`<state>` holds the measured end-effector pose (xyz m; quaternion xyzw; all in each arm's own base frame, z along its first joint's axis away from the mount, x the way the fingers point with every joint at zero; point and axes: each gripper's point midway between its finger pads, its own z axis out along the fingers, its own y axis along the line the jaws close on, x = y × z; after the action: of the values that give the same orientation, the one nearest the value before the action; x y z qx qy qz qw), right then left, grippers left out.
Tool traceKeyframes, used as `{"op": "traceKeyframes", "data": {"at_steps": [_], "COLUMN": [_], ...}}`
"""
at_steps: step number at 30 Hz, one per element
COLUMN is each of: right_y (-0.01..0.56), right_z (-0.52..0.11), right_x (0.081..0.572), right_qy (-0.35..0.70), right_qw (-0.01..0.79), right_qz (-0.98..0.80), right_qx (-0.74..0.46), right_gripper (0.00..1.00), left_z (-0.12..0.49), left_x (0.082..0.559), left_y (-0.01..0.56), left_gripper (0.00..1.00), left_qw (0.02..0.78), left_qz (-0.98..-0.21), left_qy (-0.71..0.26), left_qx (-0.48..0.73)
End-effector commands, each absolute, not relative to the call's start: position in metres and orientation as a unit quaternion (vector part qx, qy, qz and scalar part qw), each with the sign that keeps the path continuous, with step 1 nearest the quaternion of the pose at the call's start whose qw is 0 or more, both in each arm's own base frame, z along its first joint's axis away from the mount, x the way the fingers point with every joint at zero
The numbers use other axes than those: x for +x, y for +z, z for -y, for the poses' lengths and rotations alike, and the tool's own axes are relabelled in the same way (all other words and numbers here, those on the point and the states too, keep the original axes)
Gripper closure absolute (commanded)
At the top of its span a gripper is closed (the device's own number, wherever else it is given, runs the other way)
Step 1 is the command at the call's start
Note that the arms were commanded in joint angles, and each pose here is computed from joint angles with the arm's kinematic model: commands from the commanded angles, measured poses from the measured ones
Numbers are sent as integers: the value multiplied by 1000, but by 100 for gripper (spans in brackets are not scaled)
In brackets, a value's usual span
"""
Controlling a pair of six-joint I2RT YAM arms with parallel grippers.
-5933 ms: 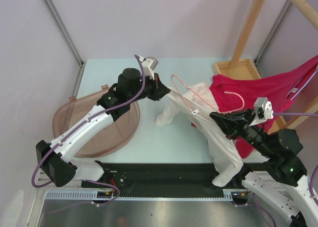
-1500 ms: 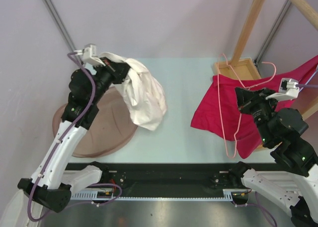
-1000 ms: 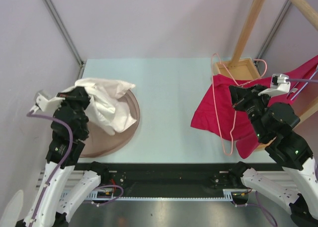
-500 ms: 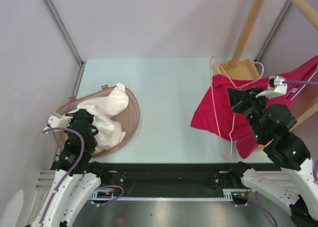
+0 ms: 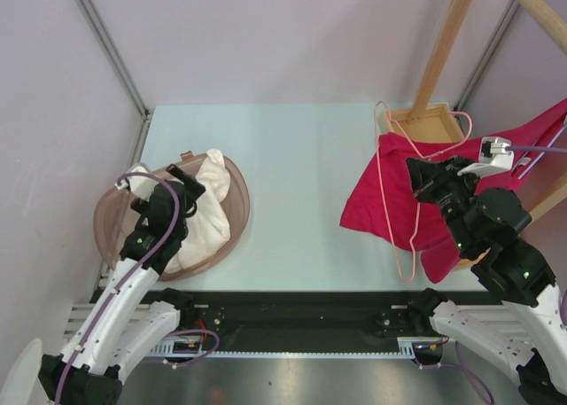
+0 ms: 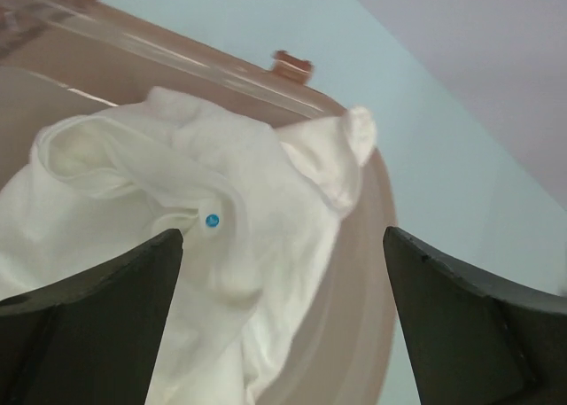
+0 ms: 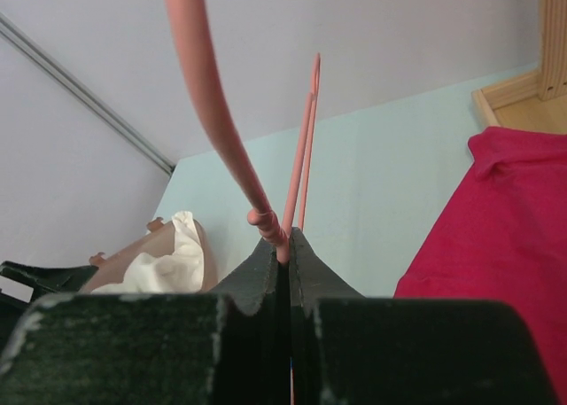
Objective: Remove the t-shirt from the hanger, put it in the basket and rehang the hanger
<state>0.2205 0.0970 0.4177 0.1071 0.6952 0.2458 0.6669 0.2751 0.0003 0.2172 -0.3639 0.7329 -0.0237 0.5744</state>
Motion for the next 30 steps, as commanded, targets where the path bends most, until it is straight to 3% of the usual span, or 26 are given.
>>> {"op": "traceKeyframes", "data": {"at_steps": [1,7,11,16,20,25,30], "right_y": [425,418,411,402,394,381,372], "right_z": [-101,-107,-111,-113,-104,-95,-88], "right_x": [223,229,236,241,245,248,250], "right_qy": [257,255,248,242,218,199,179], "right_qw": [669,660,649,632,619,600,597], "right_qz": [-688,-698,-709,-723,-733,-738,-740], "right_qx": [110,112,120,139,179,236,254], "right_gripper": [100,100,100,100,100,100,100], "left_z": [39,80,173,265,316,368,393], "left_x": [286,276,251,187,150,131,111], "left_y": [279,324,375,401,410,380,383], "left_gripper": [0,0,0,2,4,5,3], "left_qw": [606,630,629,591,566,544,519], "left_qz": [-735,-726,-675,-611,-578,-609,-599], "left_qy": [-127,-212,-386,-499,-530,-458,-463], "left_qx": [-276,-176,21,170,255,351,397]}}
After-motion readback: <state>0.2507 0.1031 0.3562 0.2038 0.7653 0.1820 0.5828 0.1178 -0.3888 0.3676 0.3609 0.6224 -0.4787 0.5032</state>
